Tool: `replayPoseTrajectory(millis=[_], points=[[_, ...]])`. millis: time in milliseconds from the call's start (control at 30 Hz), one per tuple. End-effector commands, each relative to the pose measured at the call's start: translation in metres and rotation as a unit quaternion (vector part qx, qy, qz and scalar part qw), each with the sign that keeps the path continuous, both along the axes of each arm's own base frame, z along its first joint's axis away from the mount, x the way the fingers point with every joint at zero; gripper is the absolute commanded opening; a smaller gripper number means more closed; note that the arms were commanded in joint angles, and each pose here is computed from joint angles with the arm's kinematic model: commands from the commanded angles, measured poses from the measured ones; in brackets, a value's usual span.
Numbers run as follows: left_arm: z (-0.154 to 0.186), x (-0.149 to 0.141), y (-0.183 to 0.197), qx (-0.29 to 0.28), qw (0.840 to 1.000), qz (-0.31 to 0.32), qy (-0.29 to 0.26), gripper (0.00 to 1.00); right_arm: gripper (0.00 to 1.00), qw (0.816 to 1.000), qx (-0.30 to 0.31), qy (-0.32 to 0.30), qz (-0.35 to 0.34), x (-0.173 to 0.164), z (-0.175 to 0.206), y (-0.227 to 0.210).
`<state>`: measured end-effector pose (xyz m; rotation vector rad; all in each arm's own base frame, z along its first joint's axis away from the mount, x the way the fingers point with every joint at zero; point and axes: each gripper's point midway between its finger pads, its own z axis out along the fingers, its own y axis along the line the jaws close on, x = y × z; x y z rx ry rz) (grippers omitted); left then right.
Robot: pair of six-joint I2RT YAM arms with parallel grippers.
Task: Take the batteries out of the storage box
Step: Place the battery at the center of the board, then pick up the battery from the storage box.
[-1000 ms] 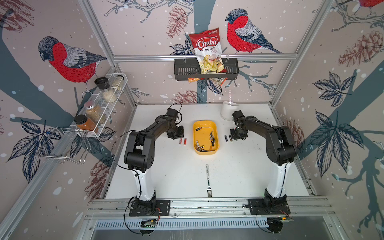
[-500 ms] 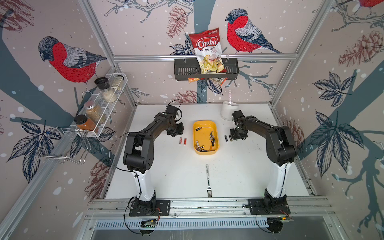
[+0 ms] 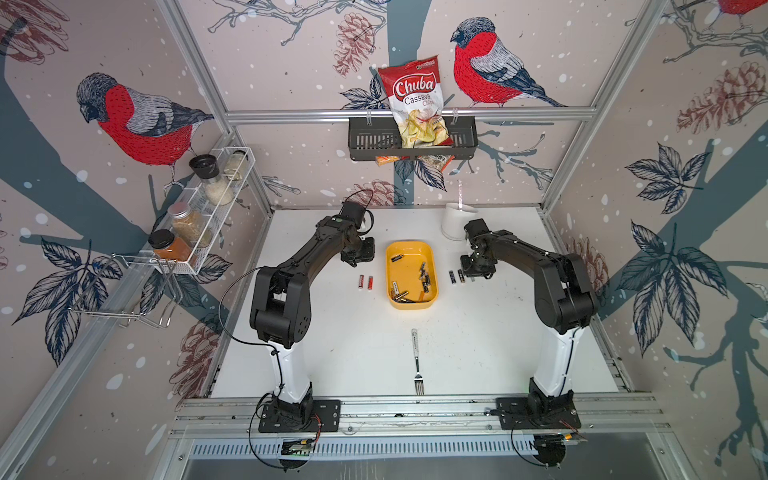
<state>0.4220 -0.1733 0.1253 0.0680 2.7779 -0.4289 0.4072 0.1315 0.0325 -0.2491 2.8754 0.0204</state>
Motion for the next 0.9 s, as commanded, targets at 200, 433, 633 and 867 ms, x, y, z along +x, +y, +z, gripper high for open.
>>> replayPoseTrajectory(millis=[200,433,633,867], points=[[0.015,-0.008,-0.035,0.035,0.999,-0.024,-0.001,0.29,0.33,1.000,0.005,-0.029,0.000,0.006,0.029,0.005],[0.016,-0.016,-0.057,0.082,0.996,-0.023,-0.001,0.30,0.33,0.999,0.029,-0.040,0.011,0.010,0.042,0.023],[-0.001,-0.026,-0.082,0.154,0.987,-0.034,0.014,0.30,0.33,0.998,0.046,-0.041,0.018,0.013,0.042,0.031],[-0.026,-0.036,-0.099,0.191,0.980,-0.038,0.049,0.30,0.33,0.997,0.058,-0.052,0.019,0.019,0.052,0.030]])
